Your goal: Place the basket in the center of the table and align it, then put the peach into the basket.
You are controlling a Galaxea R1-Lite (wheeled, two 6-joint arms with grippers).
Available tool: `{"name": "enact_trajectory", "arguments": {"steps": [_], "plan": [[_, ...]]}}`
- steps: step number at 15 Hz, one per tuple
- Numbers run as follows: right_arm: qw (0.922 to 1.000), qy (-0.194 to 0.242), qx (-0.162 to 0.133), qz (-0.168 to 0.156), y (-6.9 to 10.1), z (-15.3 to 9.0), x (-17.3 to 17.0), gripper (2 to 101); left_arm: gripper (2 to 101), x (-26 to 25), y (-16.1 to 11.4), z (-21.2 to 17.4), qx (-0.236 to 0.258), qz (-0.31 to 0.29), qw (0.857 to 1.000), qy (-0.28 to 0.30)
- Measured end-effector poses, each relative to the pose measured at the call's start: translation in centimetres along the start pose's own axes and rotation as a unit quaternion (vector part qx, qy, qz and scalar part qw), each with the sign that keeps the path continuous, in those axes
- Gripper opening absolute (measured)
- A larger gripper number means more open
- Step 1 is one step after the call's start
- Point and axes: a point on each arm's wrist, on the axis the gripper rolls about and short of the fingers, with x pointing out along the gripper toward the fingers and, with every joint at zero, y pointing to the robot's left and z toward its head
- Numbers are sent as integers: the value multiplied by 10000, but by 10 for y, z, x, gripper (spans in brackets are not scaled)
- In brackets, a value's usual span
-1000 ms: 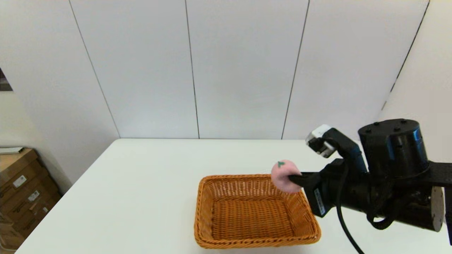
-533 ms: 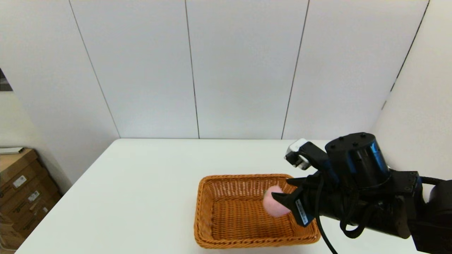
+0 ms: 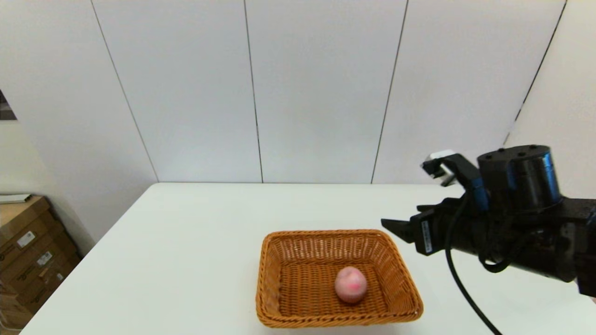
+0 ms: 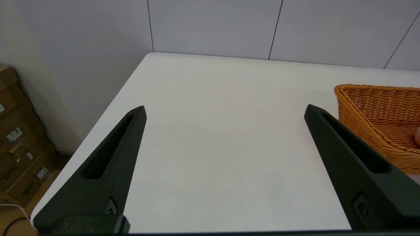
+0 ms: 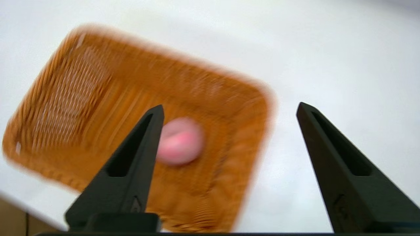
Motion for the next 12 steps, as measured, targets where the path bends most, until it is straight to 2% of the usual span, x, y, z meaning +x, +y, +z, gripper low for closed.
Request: {"name": "enact_trajectory", "arguments": {"steps": [3, 6, 8, 10, 12], "plan": [[9972, -645, 98, -360, -16, 12, -42, 868, 978, 0, 0, 0, 7, 0, 10000, -2], [9900, -1233, -37, -682, -24, 9, -101, 904, 978, 0, 0, 0, 7, 0, 10000, -2], [9849, -1416, -175, -980, -33, -10, -144, 921, 978, 0, 0, 0, 10, 2, 10000, 0], [9776, -1483, -208, -1478, -41, -41, -180, 934, 978, 0, 0, 0, 10, 0, 10000, 0], [9672, -1585, -136, -1982, -42, -74, -207, 944, 978, 0, 0, 0, 7, 0, 10000, 0]]}}
